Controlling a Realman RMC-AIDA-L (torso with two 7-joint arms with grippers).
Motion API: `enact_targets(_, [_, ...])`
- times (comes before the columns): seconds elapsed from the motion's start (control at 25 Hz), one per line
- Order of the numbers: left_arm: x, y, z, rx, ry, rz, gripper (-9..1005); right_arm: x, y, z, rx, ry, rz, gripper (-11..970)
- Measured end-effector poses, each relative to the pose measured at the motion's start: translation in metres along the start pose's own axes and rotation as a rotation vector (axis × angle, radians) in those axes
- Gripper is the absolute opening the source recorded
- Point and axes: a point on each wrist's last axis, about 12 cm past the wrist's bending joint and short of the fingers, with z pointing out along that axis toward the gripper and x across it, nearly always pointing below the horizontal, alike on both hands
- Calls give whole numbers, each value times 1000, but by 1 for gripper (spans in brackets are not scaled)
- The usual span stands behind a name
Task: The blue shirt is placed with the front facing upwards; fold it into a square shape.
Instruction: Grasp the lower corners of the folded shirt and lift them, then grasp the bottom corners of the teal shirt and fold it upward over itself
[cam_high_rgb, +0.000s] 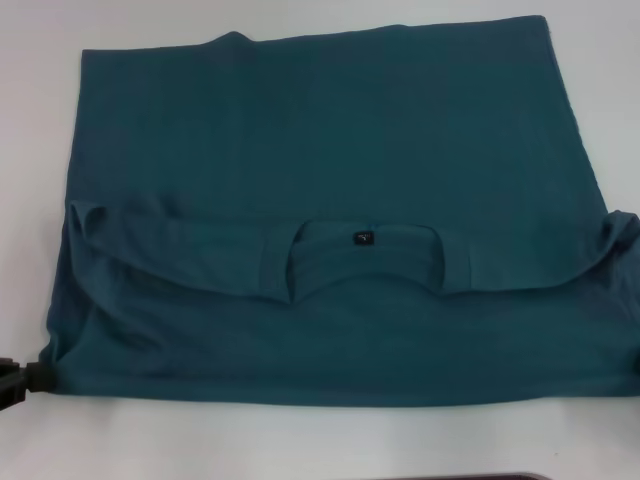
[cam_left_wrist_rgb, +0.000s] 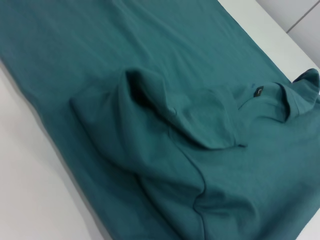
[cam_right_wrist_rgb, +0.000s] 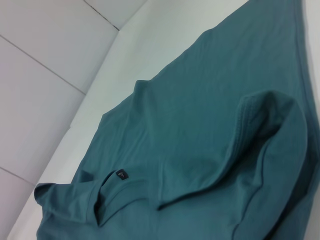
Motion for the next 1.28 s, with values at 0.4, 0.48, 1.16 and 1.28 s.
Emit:
enact_targets(0.4, [-10,3,-2,-18,-45,14,1,-15,2,7,-44,-4,-33,51])
enact_targets(0.48, [-16,4,-2,-21,-62,19,1,-23,2,11,-54,-2,-43,51])
enact_targets(1.16, [-98,18,-2,-97,-200,120,0,-102,2,42,-99,-17,-99,52])
enact_targets(1.28, [-120,21,2,-126,-220,135,1,-116,4,49,-98,-18,-110,52])
